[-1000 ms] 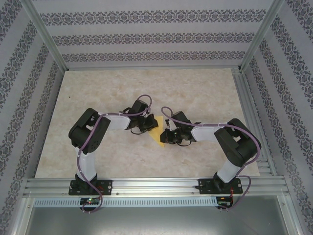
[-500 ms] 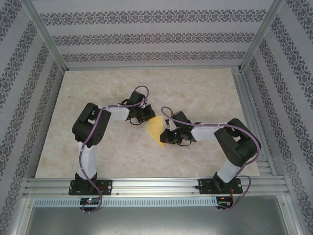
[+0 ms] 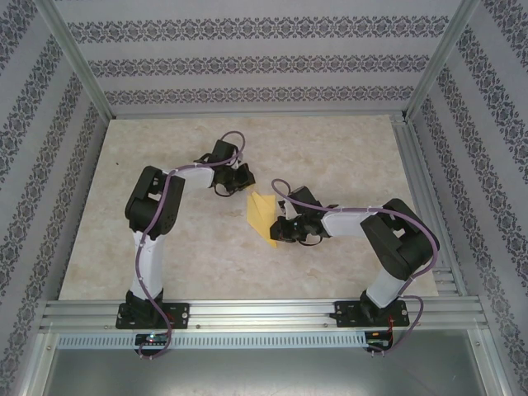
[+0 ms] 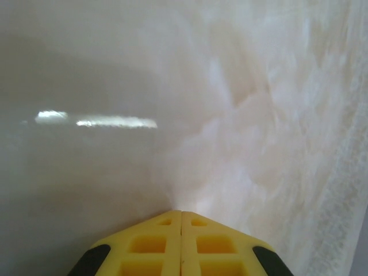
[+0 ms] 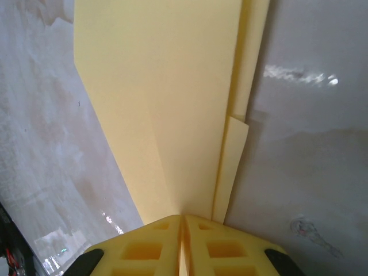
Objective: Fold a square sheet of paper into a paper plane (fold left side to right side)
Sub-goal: Fourth fold the wing at the center of the table.
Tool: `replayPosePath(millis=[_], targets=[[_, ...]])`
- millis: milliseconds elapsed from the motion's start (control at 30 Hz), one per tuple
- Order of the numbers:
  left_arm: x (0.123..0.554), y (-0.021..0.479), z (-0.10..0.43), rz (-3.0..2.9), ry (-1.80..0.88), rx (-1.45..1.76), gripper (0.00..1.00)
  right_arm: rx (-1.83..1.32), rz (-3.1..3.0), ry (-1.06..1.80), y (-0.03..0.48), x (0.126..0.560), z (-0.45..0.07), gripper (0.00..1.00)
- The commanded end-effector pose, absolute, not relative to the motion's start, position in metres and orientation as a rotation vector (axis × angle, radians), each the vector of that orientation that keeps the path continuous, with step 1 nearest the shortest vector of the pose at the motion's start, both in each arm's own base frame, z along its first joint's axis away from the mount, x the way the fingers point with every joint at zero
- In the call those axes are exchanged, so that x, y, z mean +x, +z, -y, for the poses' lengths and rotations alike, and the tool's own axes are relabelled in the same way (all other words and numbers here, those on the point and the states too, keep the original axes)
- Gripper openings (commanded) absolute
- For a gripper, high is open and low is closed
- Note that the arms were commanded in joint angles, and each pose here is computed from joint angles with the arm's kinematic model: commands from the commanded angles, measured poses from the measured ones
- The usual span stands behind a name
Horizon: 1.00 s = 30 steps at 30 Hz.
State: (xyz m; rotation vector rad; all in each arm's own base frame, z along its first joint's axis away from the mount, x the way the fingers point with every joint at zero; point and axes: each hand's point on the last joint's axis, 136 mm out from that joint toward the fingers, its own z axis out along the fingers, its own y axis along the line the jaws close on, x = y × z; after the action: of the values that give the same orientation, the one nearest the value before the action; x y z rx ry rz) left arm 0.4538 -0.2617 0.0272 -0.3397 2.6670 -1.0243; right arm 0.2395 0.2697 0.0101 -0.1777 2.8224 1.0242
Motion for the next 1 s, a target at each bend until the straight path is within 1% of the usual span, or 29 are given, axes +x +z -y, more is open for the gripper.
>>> replayPosePath(millis=[0, 67, 167, 233, 333, 467, 600, 667, 767, 967], targets=[[0.472, 0.047, 0.245, -2.627, -0.969, -0.295, 0.09, -0.149, -2.973, 0.8, -0.03, 0.221, -0.242, 0.12], [0.474, 0.067, 0.244, -2.595, -0.963, -0.261, 0.09, -0.151, -2.969, 0.801, -0.029, 0.222, -0.243, 0.12], [0.464, 0.099, 0.239, -2.547, -0.967, -0.226, 0.1, -0.158, -2.965, 0.794, -0.027, 0.222, -0.242, 0.12], [0.45, 0.115, 0.24, -2.518, -1.011, -0.215, 0.1, -0.153, -2.967, 0.783, -0.027, 0.223, -0.24, 0.12], [0.423, 0.125, 0.246, -2.503, -1.068, -0.197, 0.1, -0.158, -2.966, 0.778, -0.027, 0.222, -0.24, 0.12], [0.384, 0.112, 0.274, -2.544, -1.19, -0.163, 0.09, -0.155, -2.964, 0.779, -0.027, 0.223, -0.241, 0.13], [0.36, 0.095, 0.308, -2.595, -1.25, -0.092, 0.08, -0.154, -2.965, 0.78, -0.026, 0.223, -0.241, 0.13], [0.354, 0.086, 0.323, -2.613, -1.263, -0.067, 0.08, -0.153, -2.961, 0.781, -0.026, 0.225, -0.242, 0.13], [0.358, 0.075, 0.333, -2.625, -1.265, -0.071, 0.07, -0.148, -2.959, 0.784, -0.025, 0.226, -0.242, 0.13], [0.357, 0.036, 0.323, -2.718, -1.117, -0.081, 0.07, -0.151, -2.949, 0.794, -0.023, 0.229, -0.245, 0.13]])
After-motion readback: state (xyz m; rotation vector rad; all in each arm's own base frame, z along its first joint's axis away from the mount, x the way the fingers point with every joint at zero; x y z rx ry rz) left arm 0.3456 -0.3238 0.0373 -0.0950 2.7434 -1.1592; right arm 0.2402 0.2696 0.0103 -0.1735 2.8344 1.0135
